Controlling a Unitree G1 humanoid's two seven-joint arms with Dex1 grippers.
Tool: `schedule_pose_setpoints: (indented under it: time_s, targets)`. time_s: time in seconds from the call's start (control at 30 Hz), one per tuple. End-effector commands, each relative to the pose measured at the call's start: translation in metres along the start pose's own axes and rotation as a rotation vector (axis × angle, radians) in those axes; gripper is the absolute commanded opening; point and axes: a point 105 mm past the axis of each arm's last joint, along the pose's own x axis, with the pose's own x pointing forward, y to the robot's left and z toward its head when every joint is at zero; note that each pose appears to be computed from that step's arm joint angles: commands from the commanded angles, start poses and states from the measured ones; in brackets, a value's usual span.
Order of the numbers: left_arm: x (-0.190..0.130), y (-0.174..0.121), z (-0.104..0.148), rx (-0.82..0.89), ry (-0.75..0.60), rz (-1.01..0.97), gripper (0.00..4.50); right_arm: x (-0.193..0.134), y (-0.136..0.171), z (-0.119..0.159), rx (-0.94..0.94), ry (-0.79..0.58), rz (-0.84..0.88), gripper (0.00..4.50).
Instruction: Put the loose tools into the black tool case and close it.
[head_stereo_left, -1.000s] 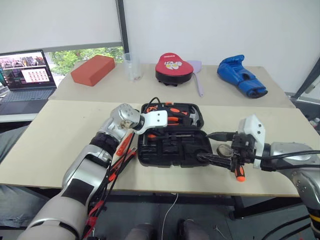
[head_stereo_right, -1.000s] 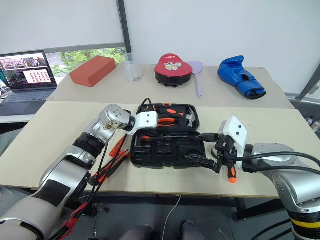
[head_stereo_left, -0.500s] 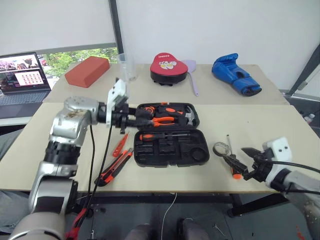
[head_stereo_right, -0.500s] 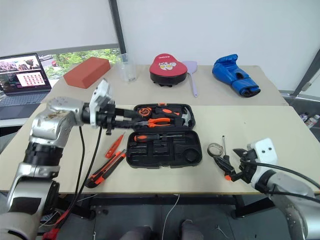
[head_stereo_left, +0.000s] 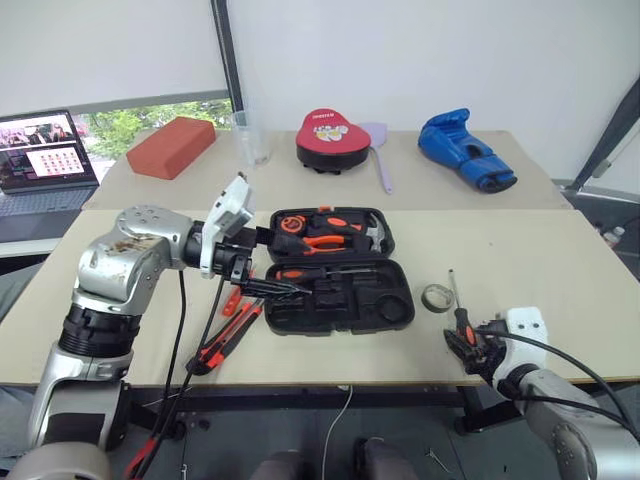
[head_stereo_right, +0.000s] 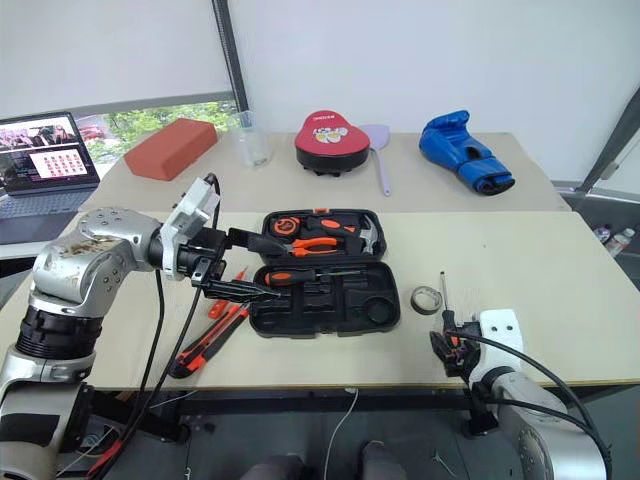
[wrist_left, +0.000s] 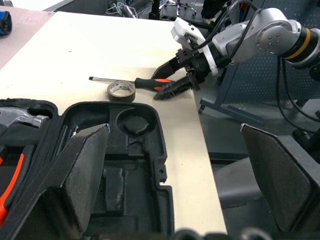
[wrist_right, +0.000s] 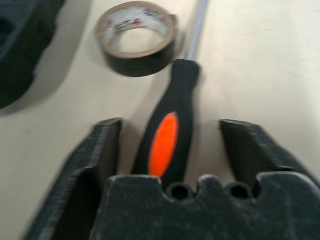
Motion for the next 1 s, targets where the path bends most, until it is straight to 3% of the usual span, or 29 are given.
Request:
schedule_pose_setpoints:
  time_s: [0.03, 0.13, 0.2, 0.33, 0.57, 0.7, 1.0]
  targets:
    - [-0.012, 0.004, 0.003, 0.038, 0.019, 0.043, 4.5, -0.008, -0.021, 0.028, -0.019, -0.129, -0.093, 2.01]
    - [-0.021, 0.005, -0.006, 0.004, 0.062, 0.067, 4.5, -0.009, -0.024, 0.067, -0.081, -0.252, -0.059, 1.1]
    - [-0.025, 0.005, -0.009, 0.006, 0.081, 0.075, 4.5, -0.007, -0.025, 0.092, -0.132, -0.311, -0.022, 0.99]
    - [-0.031, 0.001, -0.009, -0.01, 0.087, 0.065, 4.5, 0.002, 0.035, 0.133, -0.329, -0.362, 0.447, 0.99]
    - [-0.036, -0.003, -0.015, -0.016, 0.129, 0.045, 4.5, 0.021, 0.096, 0.139, -0.671, -0.311, 0.908, 0.99]
    - [-0.04, -0.01, -0.019, -0.033, 0.16, 0.023, 4.5, 0.035, 0.115, 0.13, -0.892, -0.282, 1.064, 0.99]
    - [-0.044, -0.009, -0.019, -0.022, 0.153, 0.069, 4.5, 0.062, 0.121, 0.126, -1.074, -0.282, 1.126, 0.99]
